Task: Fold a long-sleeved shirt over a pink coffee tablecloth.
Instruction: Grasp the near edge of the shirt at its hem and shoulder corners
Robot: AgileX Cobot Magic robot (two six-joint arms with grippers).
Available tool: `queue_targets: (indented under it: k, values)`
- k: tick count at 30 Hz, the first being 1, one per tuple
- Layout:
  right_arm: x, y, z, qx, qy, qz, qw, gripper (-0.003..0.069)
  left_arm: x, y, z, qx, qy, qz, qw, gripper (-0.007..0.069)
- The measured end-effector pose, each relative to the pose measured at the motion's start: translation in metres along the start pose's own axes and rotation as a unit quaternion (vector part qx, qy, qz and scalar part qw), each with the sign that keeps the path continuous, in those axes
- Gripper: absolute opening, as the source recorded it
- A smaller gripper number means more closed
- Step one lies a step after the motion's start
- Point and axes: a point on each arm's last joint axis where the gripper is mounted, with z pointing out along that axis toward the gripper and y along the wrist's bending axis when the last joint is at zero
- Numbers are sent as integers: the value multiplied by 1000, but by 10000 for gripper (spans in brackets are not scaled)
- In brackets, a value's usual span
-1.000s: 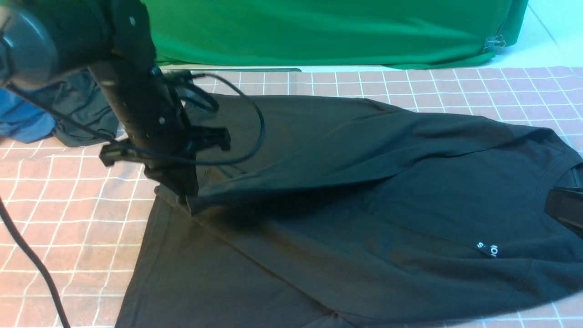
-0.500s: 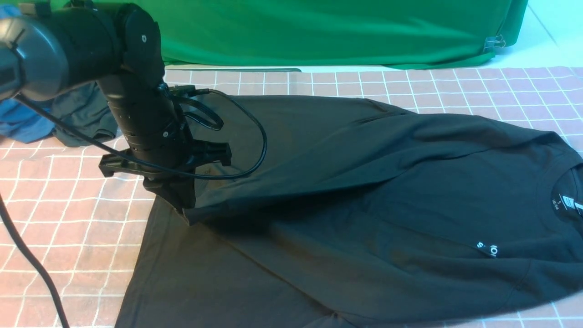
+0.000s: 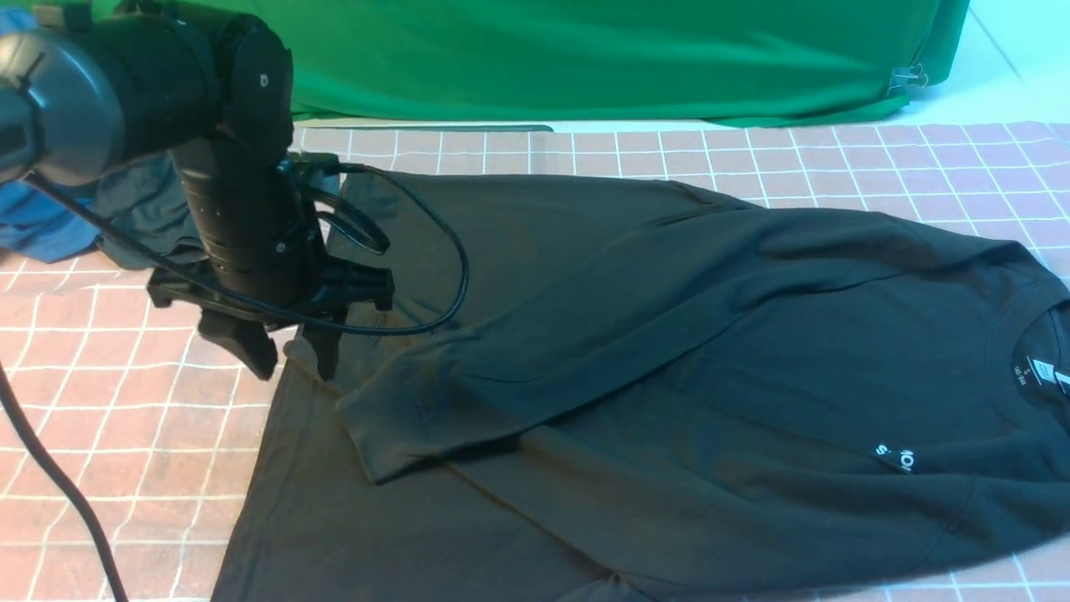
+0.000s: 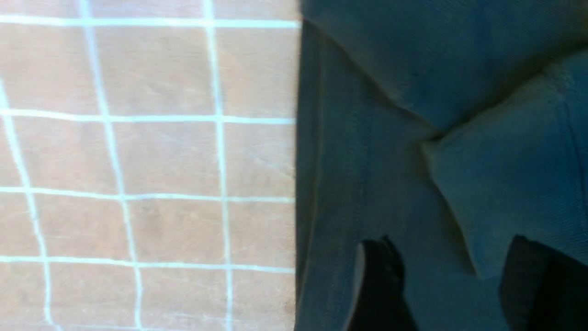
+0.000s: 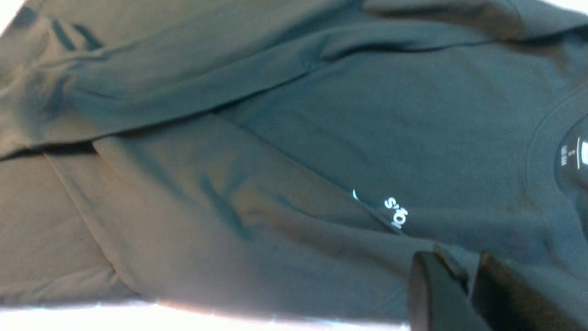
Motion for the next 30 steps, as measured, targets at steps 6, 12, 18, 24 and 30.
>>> queue_targets:
  k: [6, 12, 18, 24, 30]
  values:
    - [-19, 2, 0, 24, 50, -27, 998, 172, 22, 6, -33, 22, -40, -17, 999, 277]
    - [-37, 5, 10, 43, 108, -54, 992, 163, 85, 21, -36, 26, -21, -51, 998, 60]
    - [-42, 7, 27, 43, 117, -64, 990, 150, 134, 29, 0, 19, 40, -60, 997, 48]
    - [-47, 11, 31, 28, 96, -58, 993, 150, 154, 32, 35, 14, 55, -63, 996, 244]
    - [-51, 13, 32, 18, 75, -55, 996, 149, 160, 32, 52, 21, 36, -67, 997, 472]
